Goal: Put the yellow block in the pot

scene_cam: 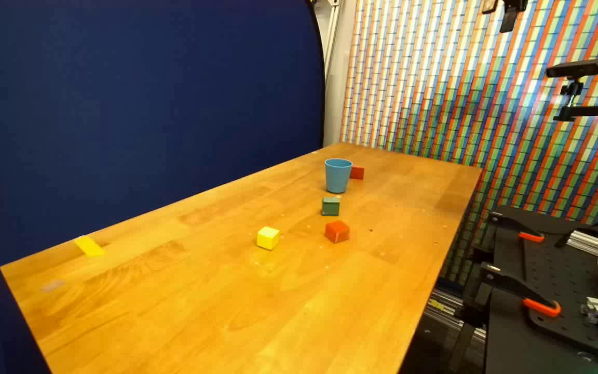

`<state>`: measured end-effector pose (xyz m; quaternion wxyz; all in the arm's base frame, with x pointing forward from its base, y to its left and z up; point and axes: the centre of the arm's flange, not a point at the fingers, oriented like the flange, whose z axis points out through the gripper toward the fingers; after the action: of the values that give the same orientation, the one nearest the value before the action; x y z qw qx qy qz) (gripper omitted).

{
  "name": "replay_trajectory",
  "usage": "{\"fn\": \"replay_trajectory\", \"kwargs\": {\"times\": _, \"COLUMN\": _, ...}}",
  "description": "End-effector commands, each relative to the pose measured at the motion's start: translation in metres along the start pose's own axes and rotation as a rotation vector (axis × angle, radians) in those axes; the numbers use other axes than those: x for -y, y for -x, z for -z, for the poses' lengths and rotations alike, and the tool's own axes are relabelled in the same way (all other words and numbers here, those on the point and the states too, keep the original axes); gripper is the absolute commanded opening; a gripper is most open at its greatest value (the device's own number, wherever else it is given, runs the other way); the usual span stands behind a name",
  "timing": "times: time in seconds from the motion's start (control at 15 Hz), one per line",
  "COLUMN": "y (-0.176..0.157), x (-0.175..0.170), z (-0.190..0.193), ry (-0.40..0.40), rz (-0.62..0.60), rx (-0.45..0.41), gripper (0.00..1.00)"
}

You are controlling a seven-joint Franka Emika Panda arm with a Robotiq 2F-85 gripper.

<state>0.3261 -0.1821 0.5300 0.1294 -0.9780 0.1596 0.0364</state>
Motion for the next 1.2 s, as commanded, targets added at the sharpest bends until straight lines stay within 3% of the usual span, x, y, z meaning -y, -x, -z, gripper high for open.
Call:
{"fn": "replay_trajectory", "kwargs": {"times": 0.0, "y": 0.0, "x": 0.0, "z": 0.002, "ry": 0.001, "rz": 0.0, "rx": -0.004, "gripper": 1.0}}
{"fn": "replay_trajectory", "kwargs": {"times": 0.27, "y": -0.01, "x": 0.011, "z": -0.004, "ry": 0.014, "rz": -0.054, "rx": 0.0, "gripper": 1.0}}
{"fn": "replay_trajectory", "kwargs": {"times": 0.4, "y": -0.029, "x": 0.05, "z": -0.049, "ry": 0.073, "rz": -0.028, "rx": 0.012, "gripper": 1.0}}
{"fn": "replay_trajectory", "kwargs": {"times": 0.73, "y": -0.049, "x": 0.143, "z": -0.158, "ry": 0.207, "rz": 0.193, "rx": 0.023, "gripper": 1.0}}
{"fn": "replay_trajectory", "kwargs": {"times": 1.13, "y": -0.045, "x": 0.256, "z": -0.302, "ry": 0.275, "rz": 0.463, "rx": 0.071, "gripper": 1.0}}
